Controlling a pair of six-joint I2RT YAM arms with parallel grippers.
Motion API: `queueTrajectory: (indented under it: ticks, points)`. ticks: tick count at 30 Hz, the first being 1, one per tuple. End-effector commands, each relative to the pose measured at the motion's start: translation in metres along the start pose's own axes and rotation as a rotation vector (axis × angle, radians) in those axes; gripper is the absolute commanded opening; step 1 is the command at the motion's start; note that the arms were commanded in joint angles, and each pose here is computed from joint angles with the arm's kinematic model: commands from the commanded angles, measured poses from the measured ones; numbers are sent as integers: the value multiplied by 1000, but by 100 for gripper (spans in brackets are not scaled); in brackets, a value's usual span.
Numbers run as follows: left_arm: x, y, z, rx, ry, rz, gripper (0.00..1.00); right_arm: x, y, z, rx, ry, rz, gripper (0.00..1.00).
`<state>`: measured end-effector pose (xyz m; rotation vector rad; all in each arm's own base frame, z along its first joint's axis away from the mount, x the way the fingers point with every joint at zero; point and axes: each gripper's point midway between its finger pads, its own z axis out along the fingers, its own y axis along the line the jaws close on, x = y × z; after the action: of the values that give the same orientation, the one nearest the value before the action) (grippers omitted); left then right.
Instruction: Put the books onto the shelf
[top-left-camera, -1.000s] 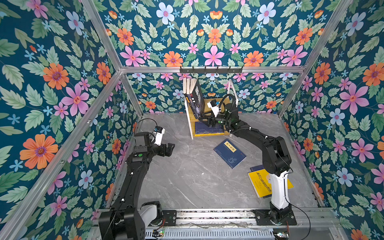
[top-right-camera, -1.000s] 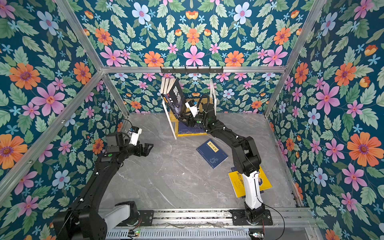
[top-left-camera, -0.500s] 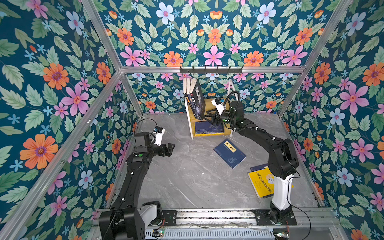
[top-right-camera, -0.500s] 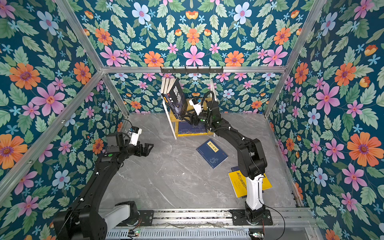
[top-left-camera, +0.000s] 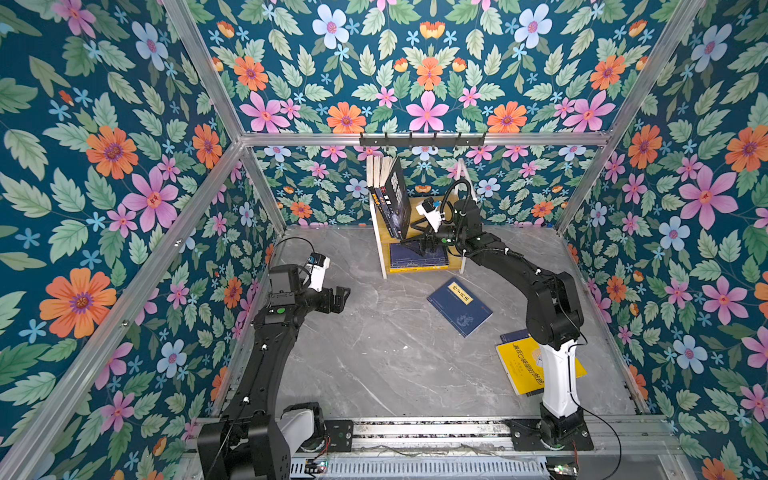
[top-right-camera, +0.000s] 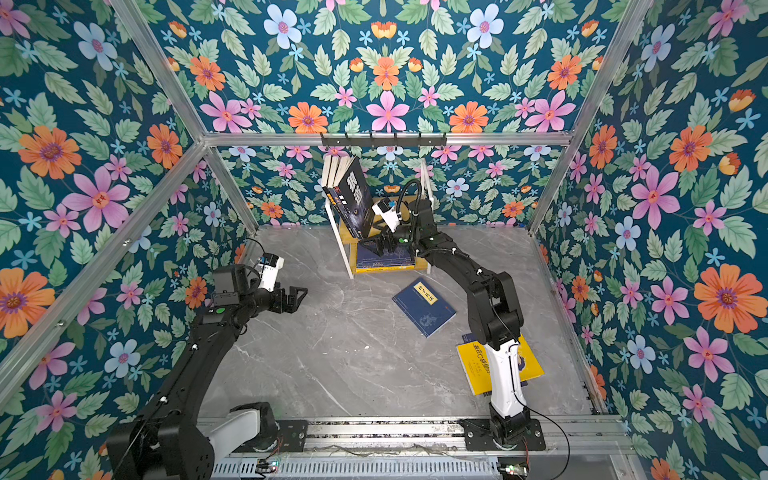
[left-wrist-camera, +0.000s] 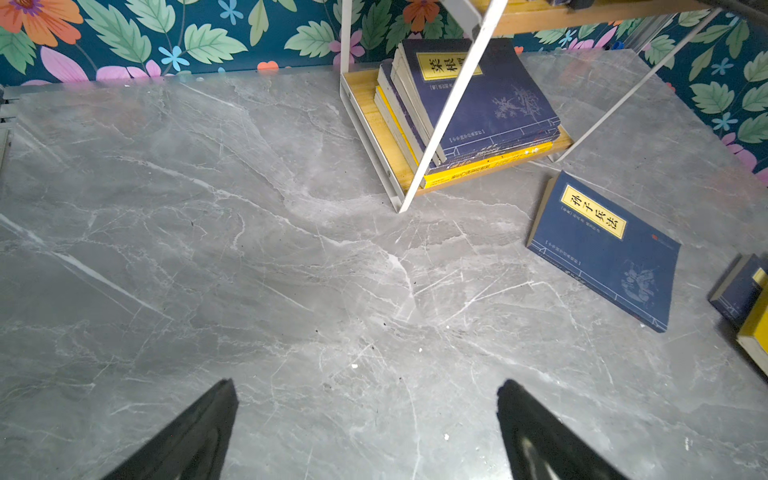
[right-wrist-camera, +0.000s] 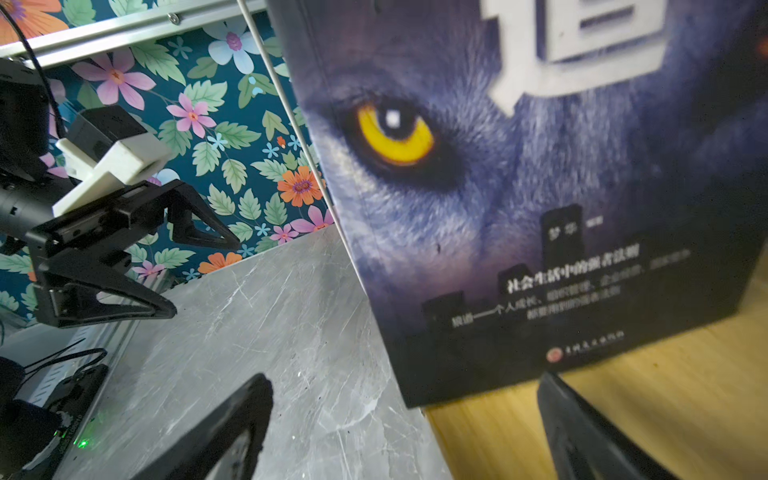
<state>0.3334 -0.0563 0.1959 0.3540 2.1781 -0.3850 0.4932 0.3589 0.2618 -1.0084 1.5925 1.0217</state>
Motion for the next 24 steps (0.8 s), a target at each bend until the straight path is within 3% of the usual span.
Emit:
queueTrajectory:
  ticks: [1, 6, 24]
  points:
    - [-4, 2, 0, -5, -12, 13, 100, 7, 3, 6, -68, 23, 11, 99]
    - [-2, 1, 0, -1, -13, 16, 100, 9, 0, 17, -125, 44, 28, 98]
    - [-3, 1, 3, 7, -9, 7, 100, 1, -16, 23, -71, 31, 2, 89]
